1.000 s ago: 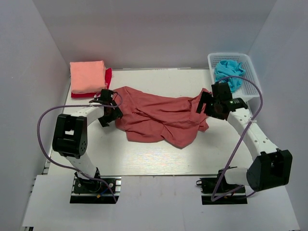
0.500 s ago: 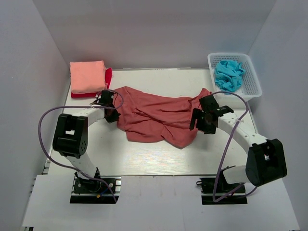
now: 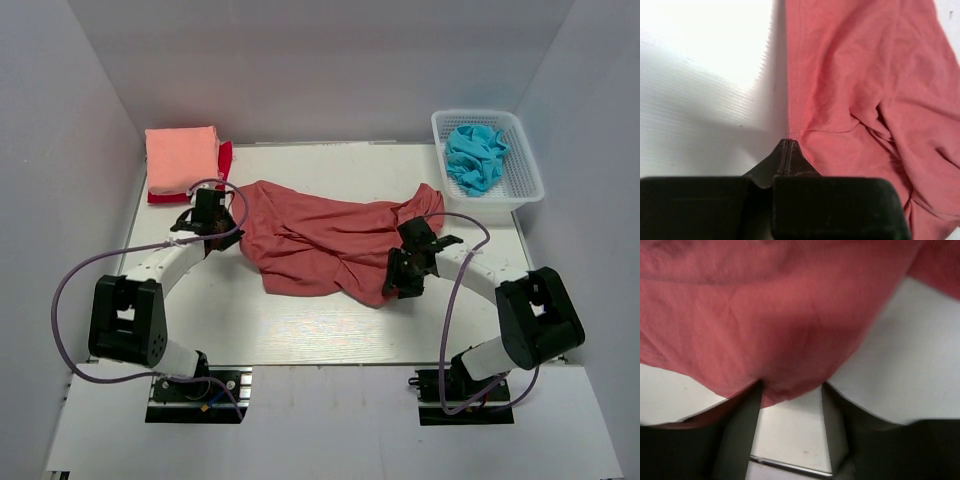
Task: Fold and stack the t-shirts
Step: Flatten out the tshirt
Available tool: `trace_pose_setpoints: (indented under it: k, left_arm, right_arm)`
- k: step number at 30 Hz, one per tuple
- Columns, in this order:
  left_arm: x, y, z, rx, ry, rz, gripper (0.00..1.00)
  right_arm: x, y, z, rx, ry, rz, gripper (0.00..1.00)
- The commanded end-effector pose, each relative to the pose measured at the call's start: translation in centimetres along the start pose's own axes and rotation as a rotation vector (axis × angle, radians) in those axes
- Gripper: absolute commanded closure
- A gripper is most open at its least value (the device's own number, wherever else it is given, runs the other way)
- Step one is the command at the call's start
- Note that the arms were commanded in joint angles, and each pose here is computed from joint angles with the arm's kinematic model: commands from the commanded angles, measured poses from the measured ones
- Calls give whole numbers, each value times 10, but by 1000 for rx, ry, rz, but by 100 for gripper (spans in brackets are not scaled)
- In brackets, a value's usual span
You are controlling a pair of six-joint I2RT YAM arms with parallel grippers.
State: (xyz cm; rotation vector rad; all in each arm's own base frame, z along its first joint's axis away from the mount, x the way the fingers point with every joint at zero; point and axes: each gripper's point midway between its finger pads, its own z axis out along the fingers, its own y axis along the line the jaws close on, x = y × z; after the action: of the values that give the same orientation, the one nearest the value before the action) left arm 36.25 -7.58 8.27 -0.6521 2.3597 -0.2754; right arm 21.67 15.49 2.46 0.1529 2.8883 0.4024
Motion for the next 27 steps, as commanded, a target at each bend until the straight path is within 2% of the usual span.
trace_pose_setpoints:
  k: [1, 2, 4, 5, 7, 9, 10, 12, 13, 17, 19, 20, 21, 24, 25, 26, 27]
  left_arm:
    - [-8, -10, -13, 50, -36, 5, 100]
    - [-10, -12, -16, 59, -47, 3, 100]
    - [-16, -18, -24, 92, -69, 1, 100]
    - [-22, -23, -29, 106, -85, -1, 100]
    - [-36, -32, -43, 138, -127, 7, 100]
    - [-48, -37, -56, 154, -168, 11, 100]
    - [-63, -47, -72, 191, -215, 6, 100]
    - [-77, -53, -90, 215, -264, 8, 100]
    - [-89, -59, -103, 229, -304, 2, 100]
    - [-133, -70, -157, 261, -472, -2, 100]
    - [-159, -75, -194, 278, -581, 3, 100]
    - [-166, -76, -205, 280, -614, 5, 100]
    - [-179, -78, -222, 280, -656, 1, 100]
    - [-170, -72, -220, 238, -600, 15, 100]
    - [-164, -73, -212, 238, -558, 29, 96]
    - [-150, -79, -199, 271, -488, 56, 58]
    - [-138, -78, -186, 267, -437, 83, 32]
  right_arm:
    - [-17, 7, 7, -12, -72, 27, 54]
    - [-20, 8, 8, -16, -78, 28, 61]
    - [-25, 8, 8, -9, -99, 64, 92]
    - [-27, 9, 3, -16, -118, 50, 100]
    - [-40, 4, -10, 33, -181, 58, 100]
    - [-50, -2, -40, 66, -265, 57, 100]
    - [-68, 7, -60, 48, -332, 51, 100]
    - [-76, -3, -96, 101, -426, 48, 100]
    - [-98, 3, -127, 105, -526, 50, 100]
    - [-135, -11, -224, 220, -787, 92, 100]
    - [-144, -13, -249, 252, -844, 85, 100]
    - [-158, -14, -287, 263, -953, 125, 100]
    - [-161, -13, -298, 262, -982, 126, 100]
    - [-173, 3, -330, 197, -1062, 92, 100]
    - [-174, 7, -329, 181, -1061, 76, 100]
    - [-173, 12, -324, 151, -1053, 52, 100]
    - [-172, 17, -318, 125, -1033, 31, 100]
